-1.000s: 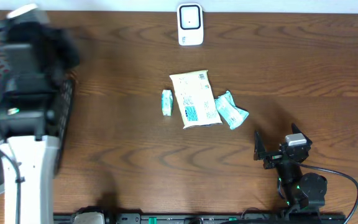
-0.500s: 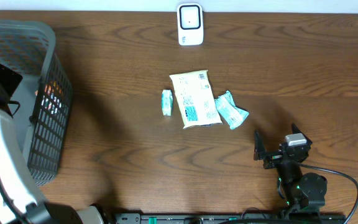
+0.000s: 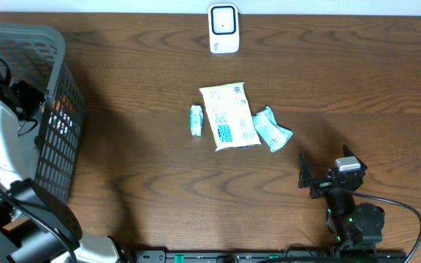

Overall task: Scan the item barcode
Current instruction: 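Reach the left gripper into the basket toward the orange tissue box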

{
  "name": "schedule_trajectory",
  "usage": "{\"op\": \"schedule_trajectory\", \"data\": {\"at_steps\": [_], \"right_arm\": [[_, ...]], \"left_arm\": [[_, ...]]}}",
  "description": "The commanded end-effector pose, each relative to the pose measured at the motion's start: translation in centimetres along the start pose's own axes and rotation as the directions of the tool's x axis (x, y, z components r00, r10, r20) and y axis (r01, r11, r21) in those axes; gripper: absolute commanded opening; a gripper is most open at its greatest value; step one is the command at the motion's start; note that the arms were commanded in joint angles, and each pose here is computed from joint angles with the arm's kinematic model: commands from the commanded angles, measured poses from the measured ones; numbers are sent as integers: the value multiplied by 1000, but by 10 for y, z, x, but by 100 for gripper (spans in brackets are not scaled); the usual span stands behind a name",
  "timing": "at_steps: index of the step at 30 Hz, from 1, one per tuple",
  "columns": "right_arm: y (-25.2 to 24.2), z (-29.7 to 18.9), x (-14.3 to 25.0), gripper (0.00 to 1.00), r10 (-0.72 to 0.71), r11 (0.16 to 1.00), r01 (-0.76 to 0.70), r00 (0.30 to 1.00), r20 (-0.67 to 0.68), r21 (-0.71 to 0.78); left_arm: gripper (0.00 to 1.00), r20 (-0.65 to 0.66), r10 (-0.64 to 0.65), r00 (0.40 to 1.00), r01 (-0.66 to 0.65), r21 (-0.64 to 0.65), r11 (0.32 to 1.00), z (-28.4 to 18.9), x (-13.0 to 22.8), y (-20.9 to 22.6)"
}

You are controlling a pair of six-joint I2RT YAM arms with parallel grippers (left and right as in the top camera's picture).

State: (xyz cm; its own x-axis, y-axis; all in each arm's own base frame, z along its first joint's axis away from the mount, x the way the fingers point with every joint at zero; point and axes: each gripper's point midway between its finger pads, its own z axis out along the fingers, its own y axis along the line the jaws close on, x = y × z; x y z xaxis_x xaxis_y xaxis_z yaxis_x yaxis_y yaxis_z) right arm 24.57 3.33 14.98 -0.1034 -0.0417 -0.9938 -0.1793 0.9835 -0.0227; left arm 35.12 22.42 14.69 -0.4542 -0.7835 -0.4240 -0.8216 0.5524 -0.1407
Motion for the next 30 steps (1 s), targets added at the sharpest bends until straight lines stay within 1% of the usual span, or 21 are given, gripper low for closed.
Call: {"op": "schedule_trajectory", "data": {"at_steps": [1,9,13,23,30], "right_arm": [[1,0,1,99,-13,1000,13,1000,0,-1],[1,0,1,99,-13,1000,13,1000,0,-1],[1,0,1,99,-13,1000,13,1000,0,-1],[1,0,1,99,-13,1000,13,1000,0,-1],[1,0,1,99,-13,1000,13,1000,0,-1]], "left_arm": [[85,-41,36,999,-35,9,999,12,7,0],[85,-115,65,991,-67,-19,998,43,20,4],[85,-163,122,979,-119,25,993,61,30,-2],[85,-175,146,974,-143,33,989,73,32,-3],[85,-225,153,962,-152,23,988,93,44,0]]}}
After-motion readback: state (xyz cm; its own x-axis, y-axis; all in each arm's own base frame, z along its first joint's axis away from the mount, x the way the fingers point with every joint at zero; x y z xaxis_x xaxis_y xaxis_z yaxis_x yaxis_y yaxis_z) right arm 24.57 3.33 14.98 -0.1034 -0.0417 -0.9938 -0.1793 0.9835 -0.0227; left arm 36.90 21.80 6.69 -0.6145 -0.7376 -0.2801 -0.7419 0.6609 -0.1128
